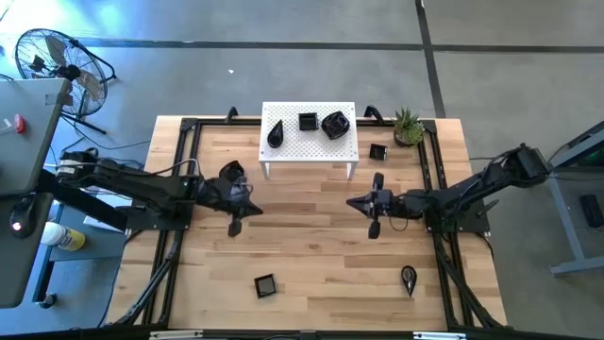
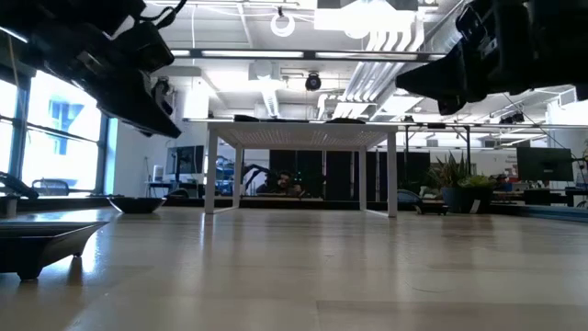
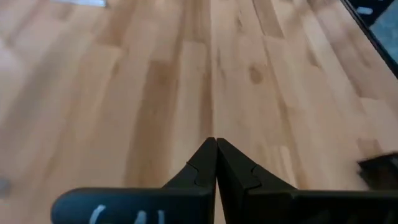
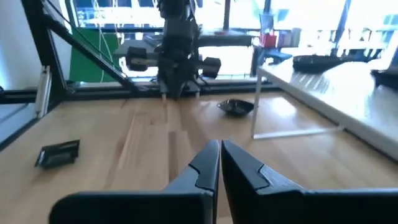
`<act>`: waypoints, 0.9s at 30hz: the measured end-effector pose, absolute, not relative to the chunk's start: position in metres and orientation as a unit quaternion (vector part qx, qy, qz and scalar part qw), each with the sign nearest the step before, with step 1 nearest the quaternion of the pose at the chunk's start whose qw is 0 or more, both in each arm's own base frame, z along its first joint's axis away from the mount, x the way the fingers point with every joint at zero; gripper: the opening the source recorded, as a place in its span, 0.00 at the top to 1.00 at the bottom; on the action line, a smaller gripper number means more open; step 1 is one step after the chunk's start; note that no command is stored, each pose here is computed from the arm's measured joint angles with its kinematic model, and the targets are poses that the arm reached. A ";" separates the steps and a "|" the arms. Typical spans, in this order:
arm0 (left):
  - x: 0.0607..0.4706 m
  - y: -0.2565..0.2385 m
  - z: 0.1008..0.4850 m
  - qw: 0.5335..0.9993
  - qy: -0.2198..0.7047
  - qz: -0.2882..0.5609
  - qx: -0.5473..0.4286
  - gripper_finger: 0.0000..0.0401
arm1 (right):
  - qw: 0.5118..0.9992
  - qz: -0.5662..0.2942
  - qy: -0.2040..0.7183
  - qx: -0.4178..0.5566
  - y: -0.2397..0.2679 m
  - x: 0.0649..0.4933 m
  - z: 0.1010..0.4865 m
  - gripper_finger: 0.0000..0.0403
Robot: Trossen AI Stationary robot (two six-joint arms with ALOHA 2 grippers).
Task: Pick & Place Mini shaped plates
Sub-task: Stack the square bowl on top of the square bowls on the shelf
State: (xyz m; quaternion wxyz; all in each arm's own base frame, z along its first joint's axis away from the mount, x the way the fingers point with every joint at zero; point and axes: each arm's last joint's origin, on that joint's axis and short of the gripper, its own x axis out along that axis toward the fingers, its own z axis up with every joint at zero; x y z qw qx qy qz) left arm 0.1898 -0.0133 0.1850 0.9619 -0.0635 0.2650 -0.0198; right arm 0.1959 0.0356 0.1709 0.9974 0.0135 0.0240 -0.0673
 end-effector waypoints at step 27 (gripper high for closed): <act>0.247 -0.117 0.172 0.850 0.503 -0.022 -0.153 0.72 | 0.999 -0.048 0.014 -0.008 0.032 0.192 0.167 0.99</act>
